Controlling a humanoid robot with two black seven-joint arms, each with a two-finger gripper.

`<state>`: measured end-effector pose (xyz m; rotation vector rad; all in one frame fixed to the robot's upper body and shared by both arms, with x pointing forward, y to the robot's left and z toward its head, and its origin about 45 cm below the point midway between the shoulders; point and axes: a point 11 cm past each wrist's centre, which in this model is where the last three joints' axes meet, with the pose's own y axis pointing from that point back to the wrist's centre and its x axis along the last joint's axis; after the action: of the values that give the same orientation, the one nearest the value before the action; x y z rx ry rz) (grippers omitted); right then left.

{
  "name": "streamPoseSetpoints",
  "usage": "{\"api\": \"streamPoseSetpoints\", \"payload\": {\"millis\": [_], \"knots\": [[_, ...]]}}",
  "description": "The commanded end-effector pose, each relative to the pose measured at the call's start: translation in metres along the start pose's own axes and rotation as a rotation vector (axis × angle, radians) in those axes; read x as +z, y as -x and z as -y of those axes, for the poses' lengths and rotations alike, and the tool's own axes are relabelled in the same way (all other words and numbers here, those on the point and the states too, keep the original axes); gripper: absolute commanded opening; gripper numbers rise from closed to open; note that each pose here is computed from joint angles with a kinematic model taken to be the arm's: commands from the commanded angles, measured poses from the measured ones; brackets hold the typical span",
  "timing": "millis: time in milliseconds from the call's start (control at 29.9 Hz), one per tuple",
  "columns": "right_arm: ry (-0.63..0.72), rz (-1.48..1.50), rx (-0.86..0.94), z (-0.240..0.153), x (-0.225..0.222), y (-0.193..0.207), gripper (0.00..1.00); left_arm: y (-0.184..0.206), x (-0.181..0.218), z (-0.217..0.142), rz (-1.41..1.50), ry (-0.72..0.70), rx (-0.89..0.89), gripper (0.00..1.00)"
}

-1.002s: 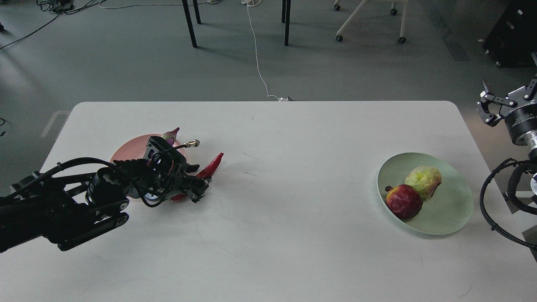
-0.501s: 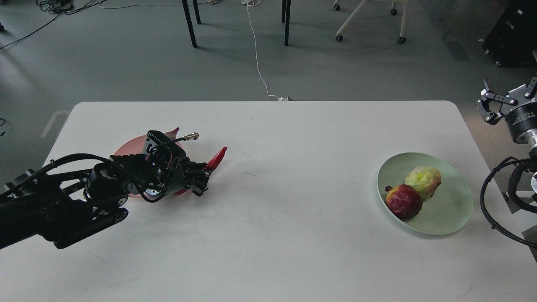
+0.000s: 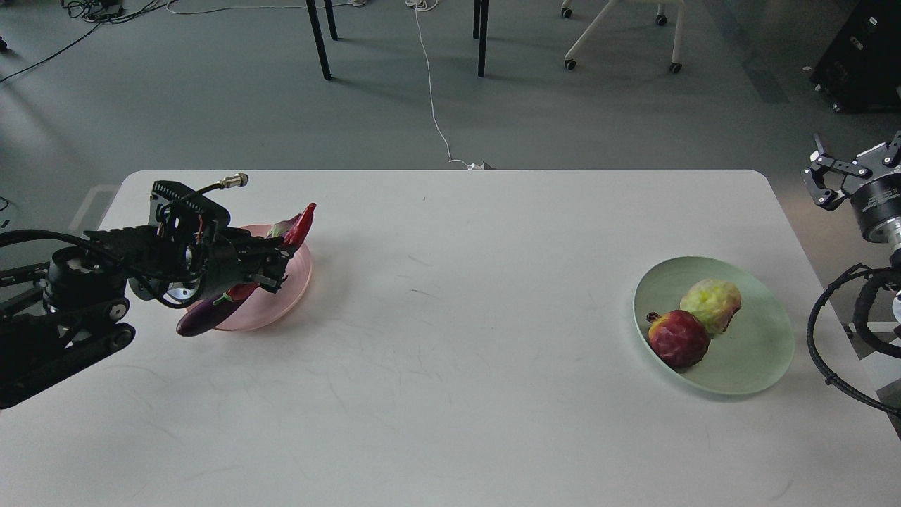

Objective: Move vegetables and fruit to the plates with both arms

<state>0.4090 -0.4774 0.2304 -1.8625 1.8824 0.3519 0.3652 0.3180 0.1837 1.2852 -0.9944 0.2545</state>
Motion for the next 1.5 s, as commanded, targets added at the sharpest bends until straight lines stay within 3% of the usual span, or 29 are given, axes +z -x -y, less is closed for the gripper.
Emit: {"api": "streamPoseSetpoints", "payload": {"millis": [0,167,401,501,702,1069,1270,1370,1470], "knots": [[0.001,-0.002,0.001,-0.001,0.0,-0.001,0.99,0.008,0.001,0.003,-0.019,-0.005,-0.007,0.36],[-0.003,-0.007,0.002,0.0,-0.003,-0.002,0.99,0.003,0.013,0.01,-0.021,0.023,0.024,0.75],[-0.004,-0.006,0.002,0.0,-0.004,-0.002,0.99,-0.005,0.007,0.006,-0.031,0.015,0.077,0.84],[-0.008,-0.003,-0.004,0.002,-0.004,0.001,0.99,-0.039,-0.005,-0.001,-0.15,0.001,0.226,0.98],[-0.049,0.007,-0.013,0.01,-0.018,0.006,0.99,-0.09,-0.018,-0.017,-0.658,0.085,0.418,0.98],[-0.085,0.012,-0.083,0.025,-0.04,0.029,1.0,-0.158,-0.046,-0.032,-1.561,0.414,0.677,0.98],[-0.094,0.042,-0.043,0.04,-0.055,0.027,1.0,-0.147,-0.092,-0.023,-1.953,0.545,0.764,0.98],[-0.025,0.139,-0.046,0.05,-0.034,0.04,1.0,-0.134,-0.105,-0.015,-2.129,0.617,0.795,0.98],[0.017,0.237,-0.054,0.057,-0.014,0.054,1.0,-0.106,-0.119,-0.005,-2.272,0.594,0.821,0.98]]}}
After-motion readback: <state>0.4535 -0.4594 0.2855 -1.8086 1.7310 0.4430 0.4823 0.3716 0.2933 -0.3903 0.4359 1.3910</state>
